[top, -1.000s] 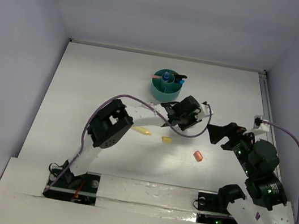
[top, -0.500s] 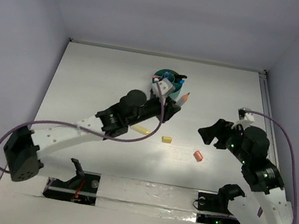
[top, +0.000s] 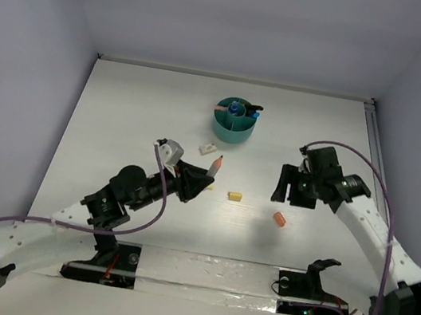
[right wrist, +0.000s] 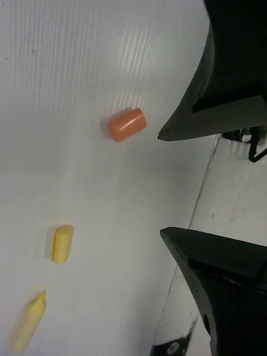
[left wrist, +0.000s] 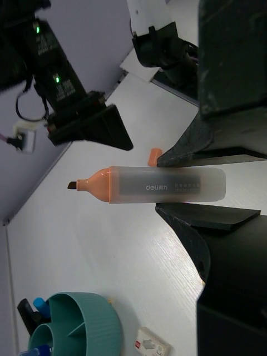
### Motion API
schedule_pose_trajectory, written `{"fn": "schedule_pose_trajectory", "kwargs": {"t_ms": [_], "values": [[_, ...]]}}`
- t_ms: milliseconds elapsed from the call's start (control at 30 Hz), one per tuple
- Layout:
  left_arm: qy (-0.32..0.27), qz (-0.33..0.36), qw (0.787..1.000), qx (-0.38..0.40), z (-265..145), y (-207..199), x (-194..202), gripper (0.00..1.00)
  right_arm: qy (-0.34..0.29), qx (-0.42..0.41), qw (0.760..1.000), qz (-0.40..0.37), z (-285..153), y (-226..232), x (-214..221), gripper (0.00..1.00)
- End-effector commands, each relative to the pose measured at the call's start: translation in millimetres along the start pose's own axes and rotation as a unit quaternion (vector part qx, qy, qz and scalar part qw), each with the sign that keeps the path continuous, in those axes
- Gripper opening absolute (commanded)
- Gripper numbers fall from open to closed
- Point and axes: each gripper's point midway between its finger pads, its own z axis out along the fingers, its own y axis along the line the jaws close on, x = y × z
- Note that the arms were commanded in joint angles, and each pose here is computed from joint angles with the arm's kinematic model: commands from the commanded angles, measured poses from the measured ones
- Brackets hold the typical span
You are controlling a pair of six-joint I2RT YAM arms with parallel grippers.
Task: Sort the stationery into containers
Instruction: Pick up the pen cap from the center of the board.
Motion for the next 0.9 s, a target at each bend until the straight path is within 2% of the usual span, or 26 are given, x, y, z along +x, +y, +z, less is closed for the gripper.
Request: {"fn": "schedule_pose_trajectory", "kwargs": {"t_ms": [0, 100, 200, 433, 567, 700, 867], "values": [[-0.044, -0.018, 0.999, 0.025, -10.3, -8.4, -14.5, 0.0, 0.075, 0.068, 0.994, -0.033, -0.9, -18.0, 5.1, 0.71], [-0.058, -0.03, 0.997, 0.042, -15.0, -11.9, -11.3, 0.0, 0.12, 0.09, 0.988, -0.026, 13.1, -25.2, 11.9, 0.75], [-0.038, -0.031, 0.998, 0.043, -13.4, -8.0, 6.8, 0.0, 0.167, 0.101, 0.981, -0.02, 29.4, -31.5, 23.7, 0.77], [-0.043, -0.037, 0.996, 0.076, -19.8, -17.7, 9.9, 0.0, 0.209, 0.157, 0.965, -0.011, 50.3, -49.5, 25.5, 0.78], [-0.05, -0.032, 0.995, 0.075, -23.7, -18.0, 5.9, 0.0, 0.244, 0.18, 0.953, -0.011, 68.0, -59.3, 30.4, 0.79], [-0.053, -0.029, 0.996, 0.069, -25.9, -15.7, 4.5, 0.0, 0.25, 0.212, 0.944, -0.023, 71.7, -69.4, 23.9, 0.79], [-0.054, -0.026, 0.996, 0.058, -26.3, -11.4, 5.1, 0.0, 0.266, 0.229, 0.936, -0.029, 80.5, -77.4, 25.9, 0.72]]}}
